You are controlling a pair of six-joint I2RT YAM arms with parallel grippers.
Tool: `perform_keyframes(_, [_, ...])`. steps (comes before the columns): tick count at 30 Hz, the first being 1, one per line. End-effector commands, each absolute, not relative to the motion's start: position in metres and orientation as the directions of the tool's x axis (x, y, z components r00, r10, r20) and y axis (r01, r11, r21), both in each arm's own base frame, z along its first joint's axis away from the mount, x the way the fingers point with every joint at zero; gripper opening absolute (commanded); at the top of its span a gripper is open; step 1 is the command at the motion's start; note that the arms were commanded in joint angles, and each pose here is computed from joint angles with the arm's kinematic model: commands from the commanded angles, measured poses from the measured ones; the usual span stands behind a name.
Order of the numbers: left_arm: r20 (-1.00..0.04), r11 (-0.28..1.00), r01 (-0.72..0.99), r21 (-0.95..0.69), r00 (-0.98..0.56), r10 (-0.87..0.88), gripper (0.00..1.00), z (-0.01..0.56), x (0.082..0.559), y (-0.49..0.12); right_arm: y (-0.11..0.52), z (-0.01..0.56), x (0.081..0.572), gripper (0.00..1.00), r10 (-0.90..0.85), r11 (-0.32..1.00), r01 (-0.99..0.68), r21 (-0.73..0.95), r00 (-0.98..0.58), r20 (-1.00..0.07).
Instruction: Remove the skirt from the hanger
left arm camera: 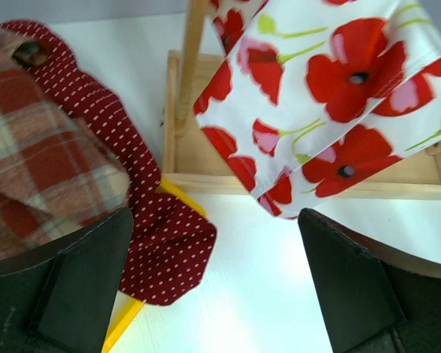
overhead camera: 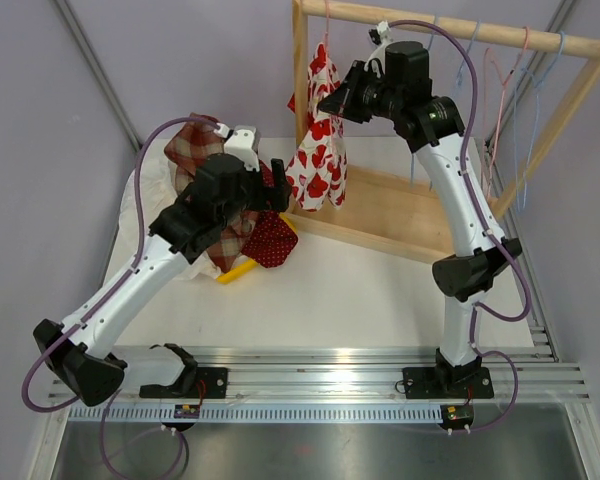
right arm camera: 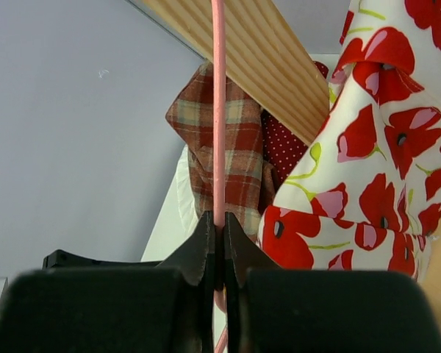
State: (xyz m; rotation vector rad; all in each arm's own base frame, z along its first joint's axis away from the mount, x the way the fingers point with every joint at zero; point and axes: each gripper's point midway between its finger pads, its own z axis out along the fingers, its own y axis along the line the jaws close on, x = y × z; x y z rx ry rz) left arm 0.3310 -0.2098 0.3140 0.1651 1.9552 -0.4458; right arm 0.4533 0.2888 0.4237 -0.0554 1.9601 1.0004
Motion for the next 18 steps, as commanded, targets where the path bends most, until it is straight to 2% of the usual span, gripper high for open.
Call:
perform_keyframes(1, [-0.953, 0.895, 0.388, -0.223, -0.280, -0.116, 0.99, 0.379, 0.333, -0.230, 0.279, 0.501, 0.423, 0.00, 0.390, 0.617, -0.506, 0.602, -0.468, -0.793])
perform_keyframes(7, [-0.966, 0.787, 0.569, -0.238, -0.224, -0.130, 0.99, 0.408, 0.315, -0.270, 0.267, 0.524, 0.398, 0.00, 0.408, 0.607, -0.523, 0.598, -0.441, -0.799])
perform_keyframes(13, [-0.980, 0.789, 0.586, -0.186, -0.174, -0.101, 0.99, 0.389, 0.327, -0.280, 0.260, 0.533, 0.366, 0.00, 0.408, 0.578, -0.535, 0.616, -0.464, -0.786])
perform_keyframes(18, [-0.992, 0.816, 0.565, -0.121, -0.102, -0.077, 0.99, 0.394, 0.339, -0.275, 0.254, 0.548, 0.332, 0.00, 0.408, 0.530, -0.569, 0.628, -0.478, -0.778])
